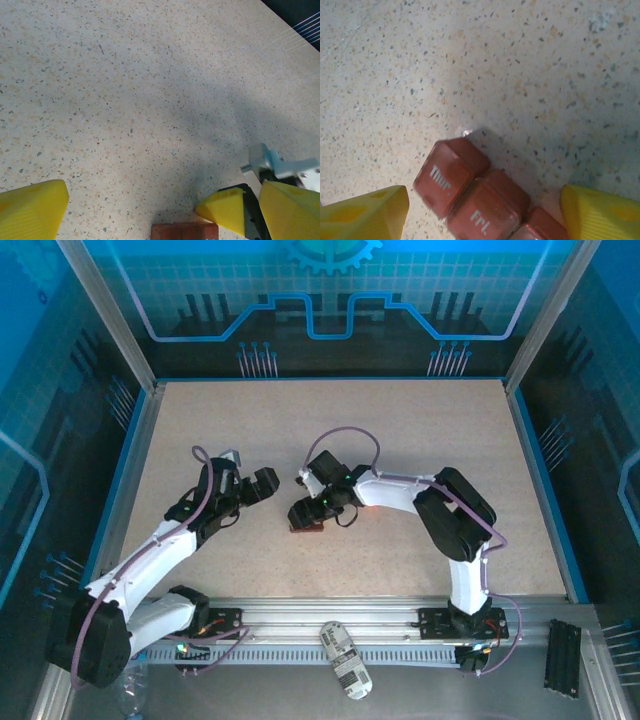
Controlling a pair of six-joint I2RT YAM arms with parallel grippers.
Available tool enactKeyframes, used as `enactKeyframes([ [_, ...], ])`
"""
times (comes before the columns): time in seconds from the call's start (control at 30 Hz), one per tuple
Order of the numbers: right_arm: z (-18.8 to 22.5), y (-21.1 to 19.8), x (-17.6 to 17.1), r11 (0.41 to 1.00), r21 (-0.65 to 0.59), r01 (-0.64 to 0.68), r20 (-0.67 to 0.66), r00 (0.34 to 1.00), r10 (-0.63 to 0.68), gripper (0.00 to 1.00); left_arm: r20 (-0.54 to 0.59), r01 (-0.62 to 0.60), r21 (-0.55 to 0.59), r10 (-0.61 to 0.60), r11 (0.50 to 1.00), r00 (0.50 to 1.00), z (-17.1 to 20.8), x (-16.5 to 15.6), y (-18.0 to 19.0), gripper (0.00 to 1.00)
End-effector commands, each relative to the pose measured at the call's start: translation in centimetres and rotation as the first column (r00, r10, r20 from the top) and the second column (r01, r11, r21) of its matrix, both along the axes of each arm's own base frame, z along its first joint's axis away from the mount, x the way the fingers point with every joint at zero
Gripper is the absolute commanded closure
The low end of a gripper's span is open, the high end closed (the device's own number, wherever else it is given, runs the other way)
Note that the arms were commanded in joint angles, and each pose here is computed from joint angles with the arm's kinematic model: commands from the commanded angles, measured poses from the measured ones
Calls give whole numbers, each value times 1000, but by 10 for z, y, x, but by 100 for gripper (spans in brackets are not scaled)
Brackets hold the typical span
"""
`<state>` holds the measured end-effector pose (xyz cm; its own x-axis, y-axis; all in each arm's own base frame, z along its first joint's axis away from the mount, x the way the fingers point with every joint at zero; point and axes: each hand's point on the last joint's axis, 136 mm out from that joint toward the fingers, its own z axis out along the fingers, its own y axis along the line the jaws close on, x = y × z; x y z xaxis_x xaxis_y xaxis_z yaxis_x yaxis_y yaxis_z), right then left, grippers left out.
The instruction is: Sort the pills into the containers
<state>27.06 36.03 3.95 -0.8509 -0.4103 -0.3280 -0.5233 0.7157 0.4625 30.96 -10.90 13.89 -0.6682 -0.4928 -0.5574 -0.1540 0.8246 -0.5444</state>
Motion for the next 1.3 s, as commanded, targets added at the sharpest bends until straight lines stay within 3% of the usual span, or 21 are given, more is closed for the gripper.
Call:
enactKeyframes([
  [0.0, 19, 6, -13, 998, 62, -18, 3, 1000, 18, 20, 2, -20, 3, 20, 1000, 1000, 6, 3, 4, 1],
  [0.37, 6, 2, -56, 998, 34, -60, -17, 998, 60, 19, -5, -10, 3, 10, 1000, 1000, 3, 5, 1, 1],
  [0.57, 9, -20, -50, 995, -95, -3, 111, 994, 13, 17, -6, -3, 6, 3, 1000, 1000, 5, 7, 0, 1],
  [0.87, 8, -20, -50, 952, -305, -35, 256, 960, 118, 20, -13, 0, 20, 0, 1000, 1000, 1, 8, 1, 1],
  [1.27, -15, -13, -52, 928, -367, -64, 257, 952, 167, 25, -15, 1, 19, -1, 1000, 1000, 1, 10, 0, 1],
])
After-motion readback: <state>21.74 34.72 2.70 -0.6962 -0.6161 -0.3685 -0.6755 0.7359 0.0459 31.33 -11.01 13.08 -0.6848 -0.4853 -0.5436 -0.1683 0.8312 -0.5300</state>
